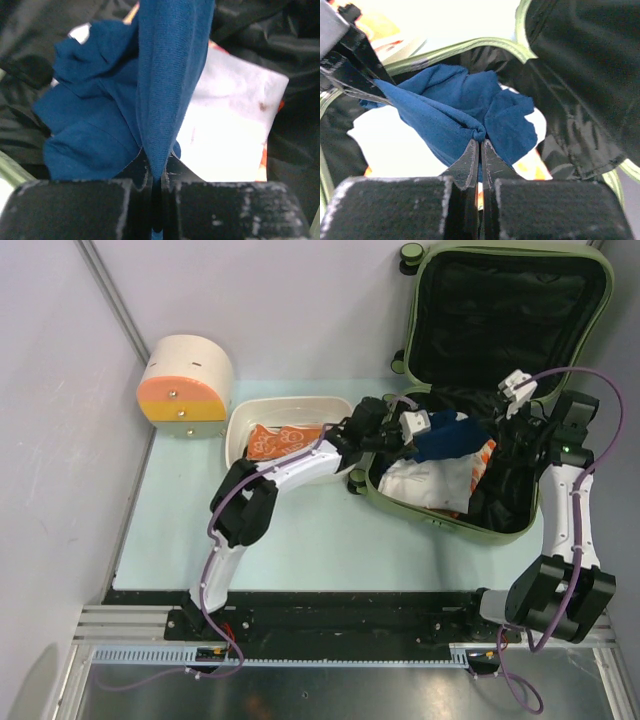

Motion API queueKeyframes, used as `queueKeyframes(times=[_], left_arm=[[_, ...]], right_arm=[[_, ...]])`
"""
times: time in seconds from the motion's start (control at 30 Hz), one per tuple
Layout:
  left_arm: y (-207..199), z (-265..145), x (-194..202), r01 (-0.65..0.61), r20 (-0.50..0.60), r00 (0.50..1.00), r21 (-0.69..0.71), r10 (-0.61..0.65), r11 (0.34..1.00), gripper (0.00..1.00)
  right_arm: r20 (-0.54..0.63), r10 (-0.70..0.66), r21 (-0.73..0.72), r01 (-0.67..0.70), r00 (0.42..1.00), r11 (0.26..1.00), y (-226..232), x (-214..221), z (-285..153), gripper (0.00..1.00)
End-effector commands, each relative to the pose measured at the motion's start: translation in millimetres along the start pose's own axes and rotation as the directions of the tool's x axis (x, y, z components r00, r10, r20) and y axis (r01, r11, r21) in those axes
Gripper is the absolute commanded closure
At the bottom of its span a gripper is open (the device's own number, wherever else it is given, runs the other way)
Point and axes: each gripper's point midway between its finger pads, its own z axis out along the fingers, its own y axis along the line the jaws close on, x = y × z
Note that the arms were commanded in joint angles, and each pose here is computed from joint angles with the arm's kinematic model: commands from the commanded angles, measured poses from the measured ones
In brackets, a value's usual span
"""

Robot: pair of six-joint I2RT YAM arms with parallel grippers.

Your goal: Open, take out, and arrange the luggage

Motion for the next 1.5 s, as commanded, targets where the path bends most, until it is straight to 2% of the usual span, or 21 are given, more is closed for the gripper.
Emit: queueKeyframes(times=[0.0,0.03,0.17,0.37,0.47,0.6,0.67,0.77,0.8,0.83,0.9,0.93,1.0,1.03,1.07,1.17,1.27,1.3,1.37,1.43,1.47], left_arm=[[17.5,-41.3,-121.0,-0.126,0.226,0.966,-0.027,0.129,0.992,1.0],[18.0,-46.3,-135.1,-0.166,0.245,0.955,-0.028,0.168,0.986,1.0],[-0.9,-56.5,-129.3,-0.194,0.181,0.966,0.047,0.183,0.98,1.0],[-64.0,-76.6,-89.7,-0.236,0.101,0.971,0.212,0.219,0.948,1.0],[-83.3,-80.9,-71.7,-0.206,0.072,0.978,0.28,0.194,0.938,1.0],[-81.2,-73.1,-60.6,-0.156,0.03,0.988,0.287,0.154,0.945,1.0],[-72.3,-66.1,-58.5,-0.134,0.012,0.991,0.271,0.136,0.953,0.98],[-42.3,-50.2,-64.1,-0.053,0.007,0.999,0.231,0.053,0.971,0.96],[-23.4,-50.4,-80.5,-0.056,0.041,0.998,0.208,0.048,0.977,0.95],[-13.7,-38.5,-66.3,-0.025,0.022,1.0,0.206,0.021,0.978,0.91],[9.0,-34.9,-79.8,-0.022,0.055,0.998,0.17,0.013,0.985,0.84],[17.0,-23.2,-62.9,-0.001,0.028,1.0,0.154,-0.004,0.988,0.76],[33.7,-19.0,-61.7,-0.003,0.026,1.0,0.104,0.0,0.995,0.74],[44.2,-12.3,-47.4,0.007,-0.007,1.0,0.057,-0.006,0.998,0.66],[52.3,-10.3,-42.6,0.017,-0.022,1.0,0.017,-0.016,1.0,0.61],[74.2,-12.2,-33.5,0.029,-0.06,0.998,-0.092,-0.035,0.995,0.56],[87.7,-19.8,-34.6,0.058,-0.069,0.995,-0.168,-0.07,0.984,0.4],[86.5,-26.4,-42.9,0.058,-0.059,0.996,-0.167,-0.068,0.984,0.34],[71.1,-34.5,-59.6,0.018,-0.03,0.999,-0.096,-0.021,0.995,0.14],[48.8,-43.1,-77.2,-0.049,-0.008,0.999,-0.038,0.049,0.998,0.1],[37.6,-41.3,-65.2,-0.111,-0.03,0.993,0.004,0.111,0.994,0.1]], right_arm=[[0.114,-0.022,0.16,0.004,0.993,0.987,-29.3,-47.2,-14.0,1.0],[0.123,-0.022,0.168,0.001,0.992,0.986,-30.3,-50.6,-15.5,1.0],[0.102,-0.022,0.168,0.004,0.995,0.986,-24.0,-48.2,-25.3,1.0],[-0.016,0.056,0.123,-0.054,0.998,0.991,12.6,-14.7,-51.7,1.0],[-0.057,0.068,0.113,-0.061,0.996,0.992,27.7,-1.8,-61.4,1.0],[-0.085,0.12,0.088,-0.113,0.989,0.99,36.6,21.5,-55.8,1.0],[-0.106,0.138,0.116,-0.125,0.985,0.985,22.3,34.6,-44.1,1.0],[-0.127,0.176,0.166,-0.154,0.976,0.974,-4.8,55.2,-20.9,1.0],[-0.101,0.149,0.196,-0.127,0.984,0.972,-20.4,51.7,-13.2,1.0],[-0.098,0.162,0.217,-0.138,0.982,0.966,-28.5,54.6,-7.2,1.0],[-0.111,0.176,0.228,-0.148,0.978,0.962,-42.6,72.5,13.0,1.0],[-0.093,0.148,0.248,-0.121,0.985,0.961,-52.0,69.6,25.5,1.0],[-0.102,0.139,0.276,-0.107,0.985,0.955,-67.9,84.2,46.7,1.0],[-0.11,0.141,0.271,-0.107,0.984,0.957,-66.9,87.2,57.1,1.0],[-0.09,0.118,0.29,-0.088,0.989,0.953,-77.2,81.3,63.5,1.0],[-0.111,0.129,0.317,-0.088,0.985,0.944,-90.0,94.7,79.9,1.0],[-0.111,0.124,0.341,-0.08,0.986,0.937,-97.1,98.5,85.0,1.0],[-0.102,0.129,0.34,-0.088,0.986,0.936,-98.5,94.9,85.9,1.0],[-0.095,0.134,0.339,-0.095,0.986,0.936,-98.1,93.0,86.8,1.0],[-0.099,0.137,0.329,-0.097,0.986,0.939,-95.9,95.7,89.5,1.0],[-0.103,0.14,0.323,-0.1,0.985,0.941,-93.5,97.7,93.2,1.0]])
